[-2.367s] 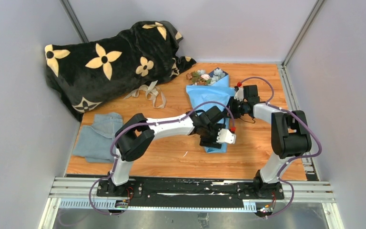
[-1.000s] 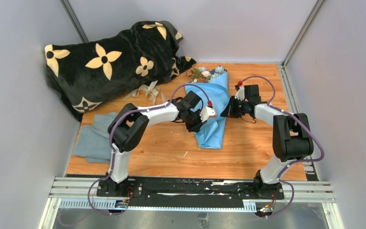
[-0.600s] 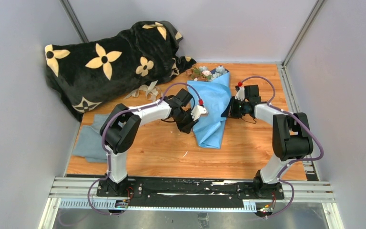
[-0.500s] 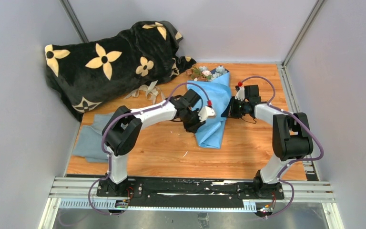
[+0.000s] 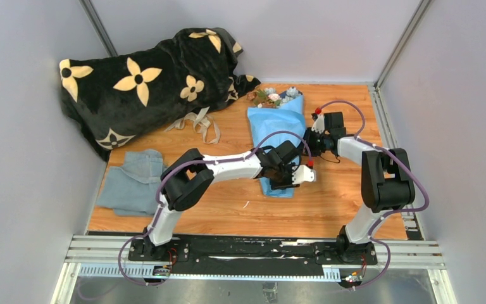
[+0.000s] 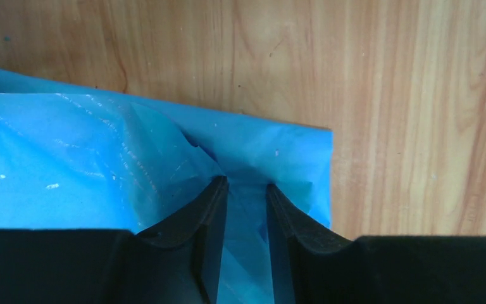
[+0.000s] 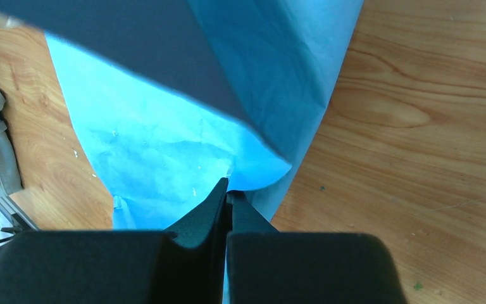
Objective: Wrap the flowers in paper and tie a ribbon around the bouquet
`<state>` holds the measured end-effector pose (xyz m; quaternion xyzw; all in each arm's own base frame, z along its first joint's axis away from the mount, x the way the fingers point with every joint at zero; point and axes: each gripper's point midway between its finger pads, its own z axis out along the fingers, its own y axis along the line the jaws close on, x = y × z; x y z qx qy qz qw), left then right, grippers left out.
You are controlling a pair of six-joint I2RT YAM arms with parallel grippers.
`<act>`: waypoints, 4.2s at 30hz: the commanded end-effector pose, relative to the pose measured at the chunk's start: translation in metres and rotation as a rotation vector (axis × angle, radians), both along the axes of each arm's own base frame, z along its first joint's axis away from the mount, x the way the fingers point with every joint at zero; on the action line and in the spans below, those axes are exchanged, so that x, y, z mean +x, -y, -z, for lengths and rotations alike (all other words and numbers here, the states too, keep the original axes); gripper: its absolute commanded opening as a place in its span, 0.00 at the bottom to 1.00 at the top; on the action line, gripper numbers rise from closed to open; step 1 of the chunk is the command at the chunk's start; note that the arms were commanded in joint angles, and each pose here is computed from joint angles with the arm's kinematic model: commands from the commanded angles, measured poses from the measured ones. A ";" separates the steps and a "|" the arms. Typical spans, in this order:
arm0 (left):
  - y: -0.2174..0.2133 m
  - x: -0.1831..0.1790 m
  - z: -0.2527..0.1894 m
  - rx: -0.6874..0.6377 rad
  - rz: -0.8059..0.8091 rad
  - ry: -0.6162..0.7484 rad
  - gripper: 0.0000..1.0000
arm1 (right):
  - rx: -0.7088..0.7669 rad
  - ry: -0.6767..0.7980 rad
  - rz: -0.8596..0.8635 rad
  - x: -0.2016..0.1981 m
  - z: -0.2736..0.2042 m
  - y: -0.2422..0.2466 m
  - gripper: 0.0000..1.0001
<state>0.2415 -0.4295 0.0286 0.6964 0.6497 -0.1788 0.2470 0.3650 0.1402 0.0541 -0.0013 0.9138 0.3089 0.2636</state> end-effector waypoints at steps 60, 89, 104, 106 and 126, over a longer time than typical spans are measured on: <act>-0.035 -0.046 0.031 0.055 -0.015 -0.207 0.28 | -0.015 -0.038 -0.102 -0.046 -0.004 -0.041 0.00; -0.058 0.117 -0.021 -0.200 -0.545 -0.440 0.26 | -0.128 -0.159 -0.104 -0.074 0.057 -0.019 0.00; -0.163 0.290 0.000 -0.246 -1.120 -0.241 0.26 | -0.177 -0.189 -0.128 -0.079 0.060 -0.013 0.00; -0.174 0.300 -0.004 -0.234 -1.145 -0.208 0.26 | -0.175 -0.180 -0.141 -0.076 0.055 -0.015 0.00; -0.066 0.074 -0.011 -0.139 -0.667 -0.371 0.19 | -0.167 -0.176 -0.182 -0.077 0.051 -0.034 0.00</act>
